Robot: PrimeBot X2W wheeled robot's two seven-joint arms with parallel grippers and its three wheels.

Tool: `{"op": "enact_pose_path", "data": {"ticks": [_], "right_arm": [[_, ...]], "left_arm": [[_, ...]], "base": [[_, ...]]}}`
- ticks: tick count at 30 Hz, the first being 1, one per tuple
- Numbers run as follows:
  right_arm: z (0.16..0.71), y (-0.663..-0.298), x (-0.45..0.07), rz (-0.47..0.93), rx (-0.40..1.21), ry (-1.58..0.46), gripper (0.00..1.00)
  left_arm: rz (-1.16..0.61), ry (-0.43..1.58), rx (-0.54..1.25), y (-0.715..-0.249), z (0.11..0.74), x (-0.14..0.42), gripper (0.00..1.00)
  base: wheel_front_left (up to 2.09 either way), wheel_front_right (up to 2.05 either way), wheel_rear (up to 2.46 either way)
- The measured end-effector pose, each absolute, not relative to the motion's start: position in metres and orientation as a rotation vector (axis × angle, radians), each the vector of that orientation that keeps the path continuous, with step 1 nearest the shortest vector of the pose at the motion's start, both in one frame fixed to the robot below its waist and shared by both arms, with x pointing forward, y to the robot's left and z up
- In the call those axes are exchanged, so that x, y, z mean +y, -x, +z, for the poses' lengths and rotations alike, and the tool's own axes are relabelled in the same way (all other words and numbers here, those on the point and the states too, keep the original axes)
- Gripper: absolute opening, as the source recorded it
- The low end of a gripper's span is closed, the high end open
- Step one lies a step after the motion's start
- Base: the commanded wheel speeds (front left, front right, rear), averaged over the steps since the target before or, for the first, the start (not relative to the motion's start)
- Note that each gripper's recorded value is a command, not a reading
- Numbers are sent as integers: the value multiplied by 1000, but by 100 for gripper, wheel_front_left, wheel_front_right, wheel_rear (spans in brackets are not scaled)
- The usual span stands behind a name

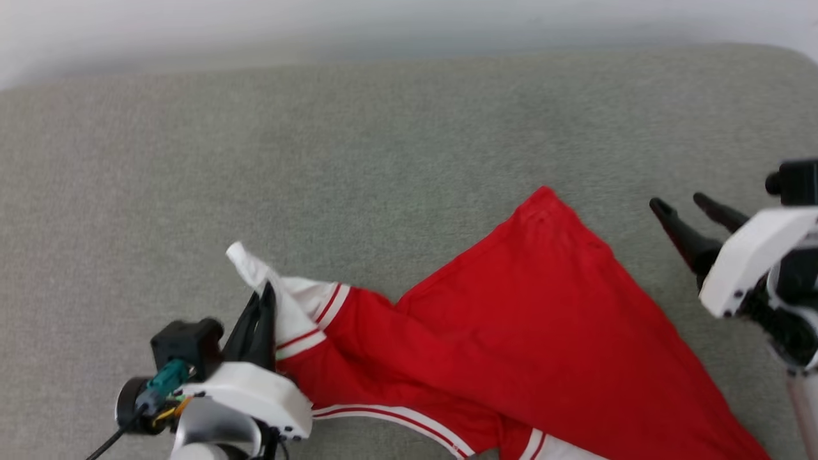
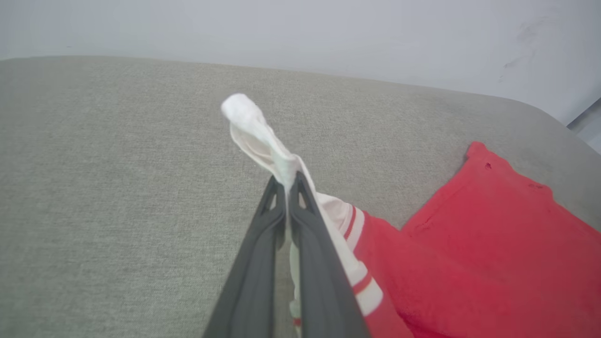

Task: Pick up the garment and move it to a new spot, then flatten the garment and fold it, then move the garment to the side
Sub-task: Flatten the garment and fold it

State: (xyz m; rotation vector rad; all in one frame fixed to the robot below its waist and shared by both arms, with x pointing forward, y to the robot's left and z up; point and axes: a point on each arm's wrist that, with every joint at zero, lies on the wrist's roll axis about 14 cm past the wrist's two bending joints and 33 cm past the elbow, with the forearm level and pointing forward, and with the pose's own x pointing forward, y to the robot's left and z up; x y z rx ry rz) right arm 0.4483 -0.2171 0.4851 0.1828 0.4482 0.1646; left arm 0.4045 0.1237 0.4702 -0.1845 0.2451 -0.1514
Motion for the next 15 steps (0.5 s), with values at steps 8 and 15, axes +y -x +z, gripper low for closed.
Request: {"op": "enact_pose_path", "data": {"ticks": [8,15], "right_arm": [[432,-489,-182,293,787,-115,100],[373,-490,-142,405,1031,-50,100]], "left_arm": [[-173,202,215,-427,464,113,0],[-133,209,206,-433,454,123,0]], "base": [[0,0,0],[0,0,0]]}}
